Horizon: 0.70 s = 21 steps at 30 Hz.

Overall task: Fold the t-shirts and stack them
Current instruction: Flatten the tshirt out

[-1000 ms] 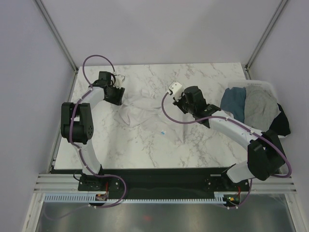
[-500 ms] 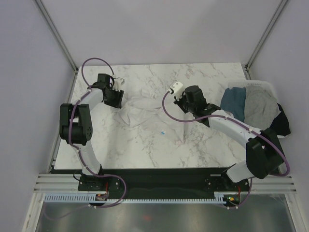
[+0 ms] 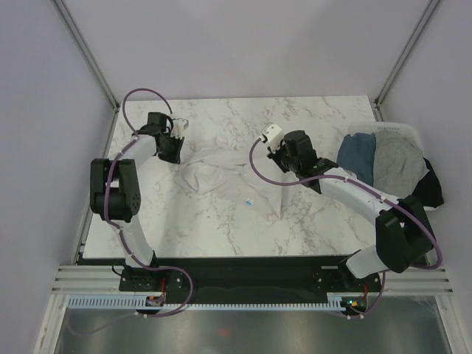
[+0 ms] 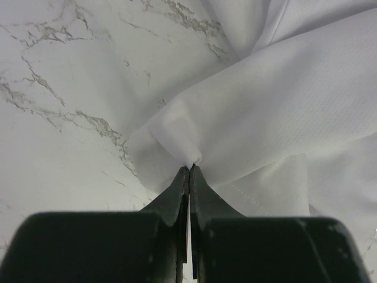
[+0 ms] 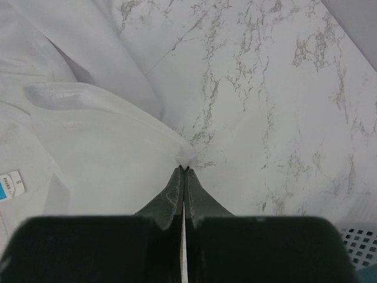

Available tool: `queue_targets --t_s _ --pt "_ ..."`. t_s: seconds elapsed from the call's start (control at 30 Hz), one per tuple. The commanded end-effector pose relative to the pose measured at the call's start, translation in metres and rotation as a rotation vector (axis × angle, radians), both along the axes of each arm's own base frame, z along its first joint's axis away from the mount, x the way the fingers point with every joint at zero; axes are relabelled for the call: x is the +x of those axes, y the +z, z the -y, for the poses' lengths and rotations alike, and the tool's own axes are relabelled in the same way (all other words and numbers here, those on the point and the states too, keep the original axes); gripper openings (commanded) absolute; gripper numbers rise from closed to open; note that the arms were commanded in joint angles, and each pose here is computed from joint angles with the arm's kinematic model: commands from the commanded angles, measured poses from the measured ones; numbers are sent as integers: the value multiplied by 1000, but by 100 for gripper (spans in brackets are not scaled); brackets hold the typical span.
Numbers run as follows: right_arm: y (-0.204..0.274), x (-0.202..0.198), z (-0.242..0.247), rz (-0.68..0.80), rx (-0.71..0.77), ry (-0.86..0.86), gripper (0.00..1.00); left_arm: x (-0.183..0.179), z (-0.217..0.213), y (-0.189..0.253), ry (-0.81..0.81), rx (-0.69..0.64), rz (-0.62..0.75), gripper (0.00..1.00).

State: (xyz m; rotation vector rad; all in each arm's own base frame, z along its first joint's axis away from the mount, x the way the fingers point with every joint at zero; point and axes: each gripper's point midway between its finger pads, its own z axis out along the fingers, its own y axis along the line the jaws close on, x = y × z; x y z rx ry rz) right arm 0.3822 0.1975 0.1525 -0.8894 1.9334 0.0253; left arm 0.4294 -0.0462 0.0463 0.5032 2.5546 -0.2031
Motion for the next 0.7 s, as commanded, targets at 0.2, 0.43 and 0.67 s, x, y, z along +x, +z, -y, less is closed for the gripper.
queue_targets --t_s 0.2,0.43,0.67 --pt "71 22 46 186 23 -162 0 -6 -4 139 14 -13 319 2" --pt "174 53 114 353 154 -352 0 -22 -13 252 23 24 592 2" --pt "258 43 156 470 324 -469 0 -41 -16 317 37 31 761 2"
